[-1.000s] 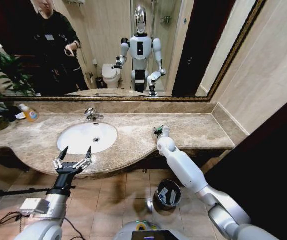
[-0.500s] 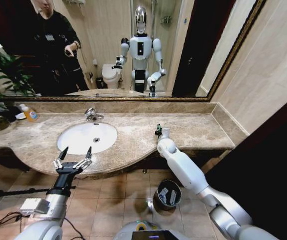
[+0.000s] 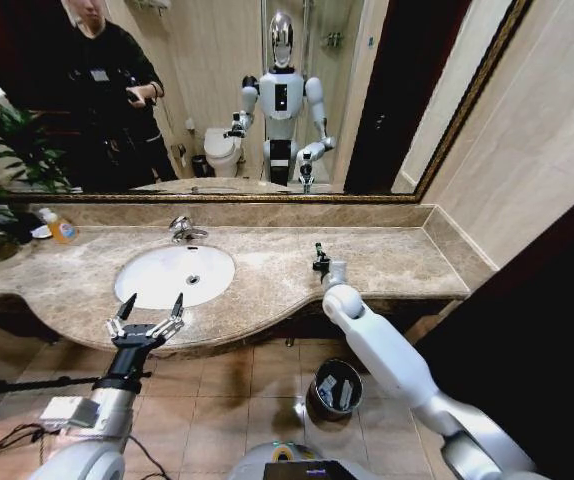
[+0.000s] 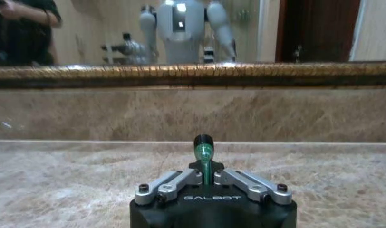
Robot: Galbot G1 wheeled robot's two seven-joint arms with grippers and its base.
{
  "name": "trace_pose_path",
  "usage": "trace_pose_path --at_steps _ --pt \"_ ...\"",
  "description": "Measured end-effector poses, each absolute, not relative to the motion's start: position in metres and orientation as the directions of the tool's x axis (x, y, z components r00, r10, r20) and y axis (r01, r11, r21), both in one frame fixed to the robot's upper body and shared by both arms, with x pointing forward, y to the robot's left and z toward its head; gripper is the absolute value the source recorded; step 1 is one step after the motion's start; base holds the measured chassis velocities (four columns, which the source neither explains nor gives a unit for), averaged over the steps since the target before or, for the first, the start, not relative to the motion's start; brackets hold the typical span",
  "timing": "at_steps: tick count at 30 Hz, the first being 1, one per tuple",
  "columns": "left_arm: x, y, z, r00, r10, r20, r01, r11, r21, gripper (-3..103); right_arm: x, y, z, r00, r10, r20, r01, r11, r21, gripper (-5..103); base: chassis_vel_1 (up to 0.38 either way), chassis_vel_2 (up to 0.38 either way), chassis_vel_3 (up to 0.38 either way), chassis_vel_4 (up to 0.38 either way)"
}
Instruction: Pick up the trash from the sink and place it in the trash bin.
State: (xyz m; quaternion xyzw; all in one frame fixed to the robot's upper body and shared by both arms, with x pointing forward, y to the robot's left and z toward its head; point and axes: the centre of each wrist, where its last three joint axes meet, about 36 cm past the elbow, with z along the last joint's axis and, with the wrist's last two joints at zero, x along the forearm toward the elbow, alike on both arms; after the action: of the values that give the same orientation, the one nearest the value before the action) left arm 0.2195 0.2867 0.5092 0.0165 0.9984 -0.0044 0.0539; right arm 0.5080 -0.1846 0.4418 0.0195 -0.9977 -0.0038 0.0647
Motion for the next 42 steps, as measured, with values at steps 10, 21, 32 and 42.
trace_pose_path --at_steps 10,21,32,42 --pt "0.219 0.287 0.509 -0.994 0.032 -0.108 0.033 0.999 -0.007 100 0.432 -0.230 0.438 -0.966 -0.255 0.046 -0.253 0.967 0.043 4 0.000 0.000 0.000 0.000" --pt "0.219 0.287 0.509 -0.994 0.033 -0.108 0.034 0.999 -0.007 100 0.341 -0.237 0.404 -0.903 -0.425 0.064 -0.417 0.902 0.115 4 0.000 0.000 0.000 0.000" --pt "0.219 0.287 0.509 -0.994 0.032 -0.108 0.033 0.999 -0.007 100 0.297 -0.256 0.360 -0.929 -0.345 0.132 -0.334 0.937 0.100 4 0.000 0.000 0.000 0.000" --pt "0.219 0.287 0.509 -0.994 0.032 -0.108 0.033 0.999 -0.007 100 0.279 -0.271 0.282 -0.902 -0.268 0.339 -0.242 0.963 0.116 4 0.000 0.000 0.000 0.000"
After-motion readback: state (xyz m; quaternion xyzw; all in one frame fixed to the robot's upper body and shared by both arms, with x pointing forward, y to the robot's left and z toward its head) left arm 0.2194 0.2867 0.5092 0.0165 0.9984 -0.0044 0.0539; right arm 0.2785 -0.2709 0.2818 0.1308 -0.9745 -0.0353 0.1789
